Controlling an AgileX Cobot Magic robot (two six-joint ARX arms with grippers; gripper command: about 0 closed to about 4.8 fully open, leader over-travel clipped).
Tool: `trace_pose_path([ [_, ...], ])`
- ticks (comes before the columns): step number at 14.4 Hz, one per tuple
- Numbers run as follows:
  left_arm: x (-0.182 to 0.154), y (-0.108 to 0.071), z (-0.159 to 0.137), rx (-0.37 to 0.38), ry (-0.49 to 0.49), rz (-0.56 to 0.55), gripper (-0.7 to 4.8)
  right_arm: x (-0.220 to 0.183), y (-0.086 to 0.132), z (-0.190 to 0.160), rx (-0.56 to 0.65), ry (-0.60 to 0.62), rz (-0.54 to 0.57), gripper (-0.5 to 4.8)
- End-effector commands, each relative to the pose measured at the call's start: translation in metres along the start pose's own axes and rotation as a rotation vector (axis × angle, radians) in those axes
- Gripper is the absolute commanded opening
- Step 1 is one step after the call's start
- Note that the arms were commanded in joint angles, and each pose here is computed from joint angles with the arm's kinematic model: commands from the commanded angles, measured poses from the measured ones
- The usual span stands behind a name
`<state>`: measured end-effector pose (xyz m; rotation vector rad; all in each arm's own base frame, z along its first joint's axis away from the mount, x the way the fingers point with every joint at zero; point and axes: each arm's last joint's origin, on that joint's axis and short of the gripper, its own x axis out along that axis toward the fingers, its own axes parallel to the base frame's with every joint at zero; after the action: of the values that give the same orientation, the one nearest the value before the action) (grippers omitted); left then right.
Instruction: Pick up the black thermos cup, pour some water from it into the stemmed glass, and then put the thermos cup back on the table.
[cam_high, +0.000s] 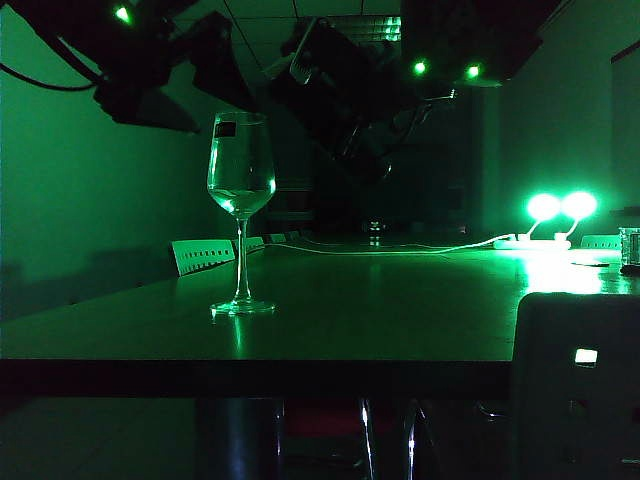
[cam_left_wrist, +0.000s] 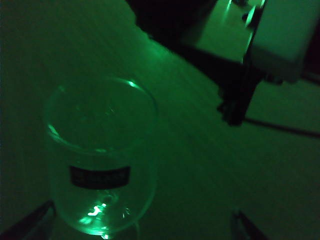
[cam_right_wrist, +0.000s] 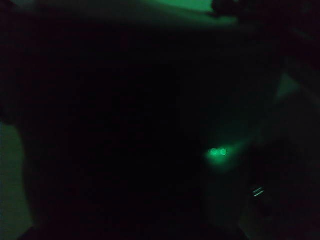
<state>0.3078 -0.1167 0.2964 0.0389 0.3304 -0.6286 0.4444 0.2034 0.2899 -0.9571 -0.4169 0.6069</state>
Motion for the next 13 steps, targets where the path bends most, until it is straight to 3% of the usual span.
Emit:
trace_pose_path([
  [1, 0.0041, 0.0007, -0.0012, -0.008, 0.005, -0.002, 4.79, -0.0023, -0.0211, 0.0225, -0.162, -0.093, -0.134, 1.56],
  [8, 0.0051, 0.0010, -0.0057, -0.019, 0.044, 0.001, 4.79, -0.0024, -0.0218, 0.0232, -0.308, -0.090, -0.152, 1.56],
  [13, 0.0049, 0.0016, -0.0062, -0.020, 0.050, 0.023, 4.79, -0.0023, -0.0218, 0.0237, -0.311, -0.092, -0.155, 1.56],
])
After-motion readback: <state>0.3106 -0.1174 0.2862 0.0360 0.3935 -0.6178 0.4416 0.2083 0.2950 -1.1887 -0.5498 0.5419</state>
